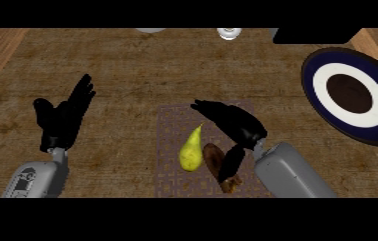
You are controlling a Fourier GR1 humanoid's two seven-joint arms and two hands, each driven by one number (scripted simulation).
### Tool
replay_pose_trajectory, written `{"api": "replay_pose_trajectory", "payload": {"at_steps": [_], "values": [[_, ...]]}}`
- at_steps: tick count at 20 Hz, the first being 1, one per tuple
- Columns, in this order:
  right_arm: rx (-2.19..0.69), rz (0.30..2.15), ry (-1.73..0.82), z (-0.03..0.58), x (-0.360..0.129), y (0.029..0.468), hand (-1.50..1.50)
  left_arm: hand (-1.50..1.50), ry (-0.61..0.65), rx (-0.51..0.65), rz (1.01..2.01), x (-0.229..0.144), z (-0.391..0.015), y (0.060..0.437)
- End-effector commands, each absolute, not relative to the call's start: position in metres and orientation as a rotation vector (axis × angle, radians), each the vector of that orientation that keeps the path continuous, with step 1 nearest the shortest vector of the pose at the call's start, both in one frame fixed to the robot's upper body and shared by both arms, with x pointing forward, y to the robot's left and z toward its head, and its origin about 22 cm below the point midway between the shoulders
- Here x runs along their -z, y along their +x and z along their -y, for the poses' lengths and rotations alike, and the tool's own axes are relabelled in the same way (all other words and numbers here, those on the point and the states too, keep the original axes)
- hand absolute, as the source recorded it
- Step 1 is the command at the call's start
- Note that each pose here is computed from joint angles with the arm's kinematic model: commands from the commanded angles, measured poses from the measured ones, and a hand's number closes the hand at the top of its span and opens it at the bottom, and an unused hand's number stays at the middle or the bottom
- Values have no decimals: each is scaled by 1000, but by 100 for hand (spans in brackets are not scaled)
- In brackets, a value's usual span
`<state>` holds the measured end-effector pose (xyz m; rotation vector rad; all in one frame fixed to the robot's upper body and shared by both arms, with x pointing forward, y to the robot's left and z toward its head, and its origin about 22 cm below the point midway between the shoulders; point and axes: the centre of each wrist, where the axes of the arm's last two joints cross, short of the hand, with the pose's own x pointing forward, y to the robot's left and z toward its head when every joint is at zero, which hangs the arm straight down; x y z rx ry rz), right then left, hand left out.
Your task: Pick the pear from the placemat and place it in the plate
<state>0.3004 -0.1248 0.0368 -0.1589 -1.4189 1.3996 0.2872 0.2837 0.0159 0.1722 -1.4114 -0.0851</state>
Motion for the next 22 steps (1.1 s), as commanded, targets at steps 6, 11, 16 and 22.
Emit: {"api": "replay_pose_trajectory", "payload": {"at_steps": [6, 11, 16, 22], "values": [[-1461, 1342, -181, 86, -28, 294, -150, 0, 171, 91, 1415, -14, -278, 295], [-1488, 1301, -219, 88, -23, 317, -150, 0, 181, 88, 1400, -24, -286, 284], [-1525, 1280, -246, 85, -13, 310, -150, 0, 180, 70, 1410, -29, -279, 269], [-1643, 1228, -190, 73, -3, 317, 150, 0, 169, 104, 1410, -31, -297, 282]]}}
